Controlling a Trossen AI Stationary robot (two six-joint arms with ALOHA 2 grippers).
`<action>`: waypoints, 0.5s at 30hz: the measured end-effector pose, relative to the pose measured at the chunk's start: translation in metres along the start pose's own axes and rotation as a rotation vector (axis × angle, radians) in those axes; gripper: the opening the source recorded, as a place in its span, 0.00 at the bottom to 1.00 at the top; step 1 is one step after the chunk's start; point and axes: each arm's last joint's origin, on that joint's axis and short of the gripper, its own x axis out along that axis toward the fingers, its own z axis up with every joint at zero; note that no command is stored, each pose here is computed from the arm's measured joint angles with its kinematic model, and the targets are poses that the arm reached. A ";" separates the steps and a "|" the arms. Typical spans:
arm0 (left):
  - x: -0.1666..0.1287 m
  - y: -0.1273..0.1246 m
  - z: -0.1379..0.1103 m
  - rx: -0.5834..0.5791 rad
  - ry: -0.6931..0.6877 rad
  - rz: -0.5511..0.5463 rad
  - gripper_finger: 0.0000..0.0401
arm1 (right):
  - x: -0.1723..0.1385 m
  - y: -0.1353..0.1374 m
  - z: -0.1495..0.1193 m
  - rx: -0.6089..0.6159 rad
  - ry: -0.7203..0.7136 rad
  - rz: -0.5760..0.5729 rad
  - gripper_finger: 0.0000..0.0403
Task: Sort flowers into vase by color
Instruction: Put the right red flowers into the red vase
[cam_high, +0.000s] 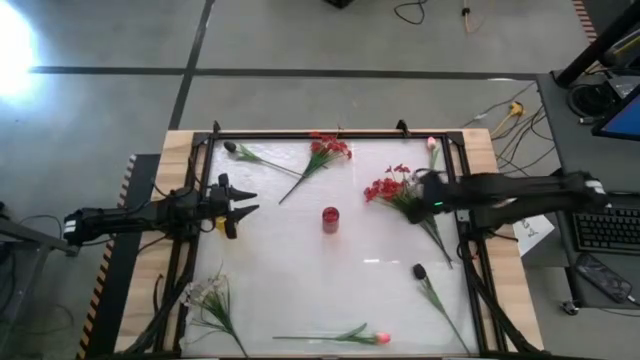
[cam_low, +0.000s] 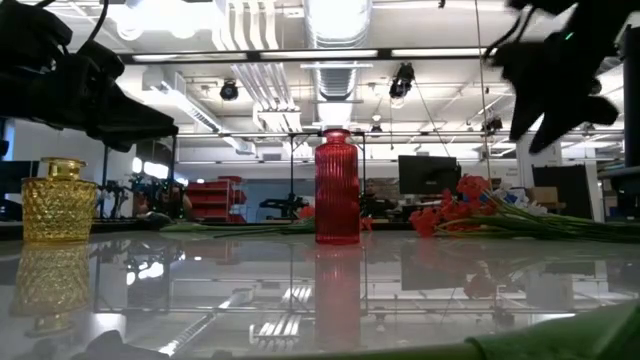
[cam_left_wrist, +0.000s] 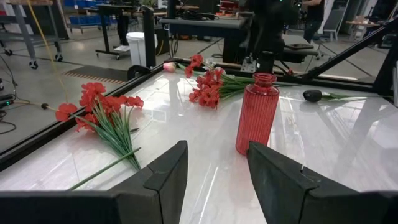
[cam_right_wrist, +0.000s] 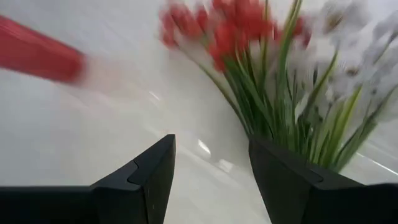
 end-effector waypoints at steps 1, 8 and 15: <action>0.000 0.000 0.000 0.000 0.000 0.000 0.39 | 0.008 0.004 0.001 -0.010 0.028 -0.027 0.49; 0.000 0.000 0.000 0.000 0.000 0.000 0.39 | 0.068 0.013 0.017 -0.062 0.190 -0.126 0.49; 0.000 0.000 0.000 0.000 0.000 0.000 0.39 | 0.084 0.006 0.031 -0.105 0.218 -0.185 0.49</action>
